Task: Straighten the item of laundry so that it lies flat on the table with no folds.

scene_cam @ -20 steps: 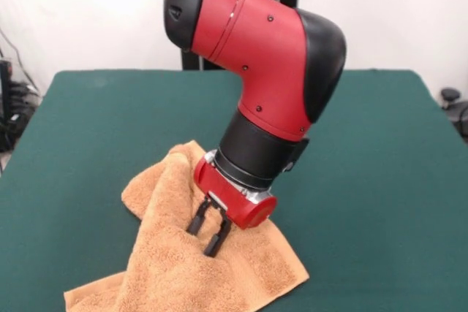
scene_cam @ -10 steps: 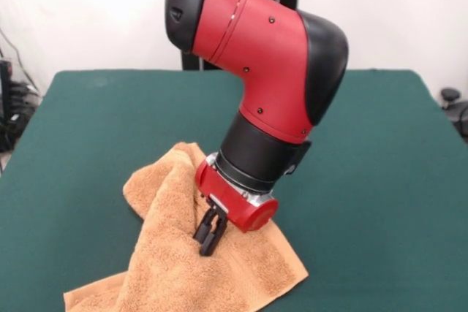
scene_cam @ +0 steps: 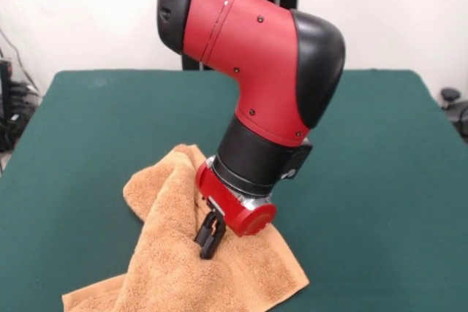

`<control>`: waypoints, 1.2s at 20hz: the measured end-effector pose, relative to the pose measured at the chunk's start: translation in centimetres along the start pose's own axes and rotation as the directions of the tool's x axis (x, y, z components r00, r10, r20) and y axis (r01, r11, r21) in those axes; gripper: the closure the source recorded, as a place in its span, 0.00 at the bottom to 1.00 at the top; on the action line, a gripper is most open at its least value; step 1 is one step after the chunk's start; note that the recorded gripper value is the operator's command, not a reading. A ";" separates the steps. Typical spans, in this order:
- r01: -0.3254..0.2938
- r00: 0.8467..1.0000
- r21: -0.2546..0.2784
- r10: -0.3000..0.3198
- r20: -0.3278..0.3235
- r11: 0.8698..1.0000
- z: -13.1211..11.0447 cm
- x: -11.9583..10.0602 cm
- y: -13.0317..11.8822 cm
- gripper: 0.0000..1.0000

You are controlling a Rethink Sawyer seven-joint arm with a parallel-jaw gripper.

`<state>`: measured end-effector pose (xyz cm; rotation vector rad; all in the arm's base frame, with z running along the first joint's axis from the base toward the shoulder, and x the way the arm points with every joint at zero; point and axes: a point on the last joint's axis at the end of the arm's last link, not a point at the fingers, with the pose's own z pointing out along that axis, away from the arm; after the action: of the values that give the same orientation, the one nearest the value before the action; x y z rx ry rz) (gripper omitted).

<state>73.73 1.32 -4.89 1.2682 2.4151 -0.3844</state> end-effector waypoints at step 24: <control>-0.324 0.946 0.075 0.322 0.038 0.943 -2.4 4.3 3.3 1.00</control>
<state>73.73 7.26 -4.92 1.6522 2.1360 -0.4003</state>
